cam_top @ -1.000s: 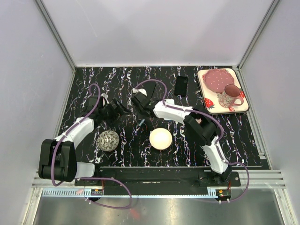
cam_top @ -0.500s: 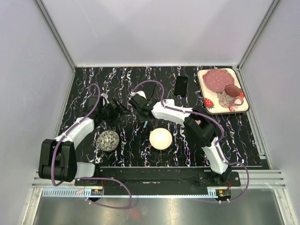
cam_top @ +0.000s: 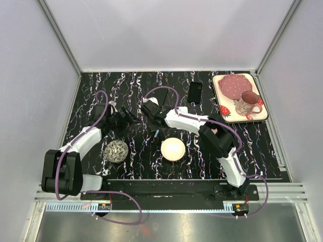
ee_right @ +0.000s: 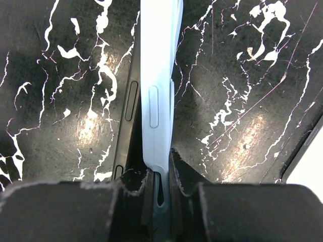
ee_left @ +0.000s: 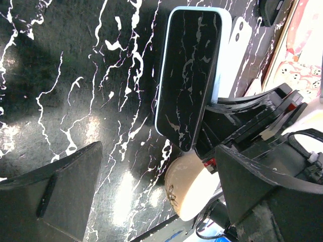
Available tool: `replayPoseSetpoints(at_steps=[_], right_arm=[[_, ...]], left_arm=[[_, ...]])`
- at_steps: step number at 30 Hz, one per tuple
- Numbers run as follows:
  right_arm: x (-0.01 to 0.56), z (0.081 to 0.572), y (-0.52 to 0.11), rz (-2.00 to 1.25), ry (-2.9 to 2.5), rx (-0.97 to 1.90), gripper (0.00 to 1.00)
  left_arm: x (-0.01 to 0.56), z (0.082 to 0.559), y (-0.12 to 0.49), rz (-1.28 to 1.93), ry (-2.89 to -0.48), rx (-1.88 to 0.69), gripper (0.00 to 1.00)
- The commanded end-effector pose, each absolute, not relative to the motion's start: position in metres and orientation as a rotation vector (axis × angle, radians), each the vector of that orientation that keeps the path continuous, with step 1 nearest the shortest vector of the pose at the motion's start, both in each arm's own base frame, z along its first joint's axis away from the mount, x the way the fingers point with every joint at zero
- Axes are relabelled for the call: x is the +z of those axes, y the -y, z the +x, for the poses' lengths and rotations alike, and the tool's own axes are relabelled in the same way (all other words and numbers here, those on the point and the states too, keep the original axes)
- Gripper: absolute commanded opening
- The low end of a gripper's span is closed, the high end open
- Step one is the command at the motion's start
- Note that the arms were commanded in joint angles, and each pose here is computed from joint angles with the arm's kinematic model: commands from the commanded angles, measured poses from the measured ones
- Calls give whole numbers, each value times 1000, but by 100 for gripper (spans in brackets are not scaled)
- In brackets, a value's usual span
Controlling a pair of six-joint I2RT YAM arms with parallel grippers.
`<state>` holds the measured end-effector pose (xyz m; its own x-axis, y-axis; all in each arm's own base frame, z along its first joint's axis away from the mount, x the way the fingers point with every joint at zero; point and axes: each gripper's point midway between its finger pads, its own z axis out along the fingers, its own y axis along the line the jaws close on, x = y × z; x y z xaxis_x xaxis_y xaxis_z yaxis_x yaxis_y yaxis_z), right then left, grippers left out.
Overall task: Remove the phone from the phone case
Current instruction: Remove the phone case from the phone.
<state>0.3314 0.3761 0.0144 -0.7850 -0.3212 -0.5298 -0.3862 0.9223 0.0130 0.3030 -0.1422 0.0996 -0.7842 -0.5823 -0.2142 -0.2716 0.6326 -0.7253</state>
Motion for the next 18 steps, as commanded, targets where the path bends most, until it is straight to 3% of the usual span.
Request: replayPoseSetpoints(at_steps=[1, 10, 12, 18], right_arm=[[-154, 242, -314, -562, -2971, 9, 17], [-141, 247, -320, -553, -2947, 53, 32], [-133, 248, -325, -551, -2935, 79, 39], [-125, 254, -333, -560, -2924, 95, 41]], left_arm=[[109, 306, 144, -651, -2371, -1005, 94], [107, 304, 143, -629, -2370, -1001, 94], [106, 304, 145, -615, -2368, -1003, 94], [97, 300, 163, -552, -2400, -1028, 93]])
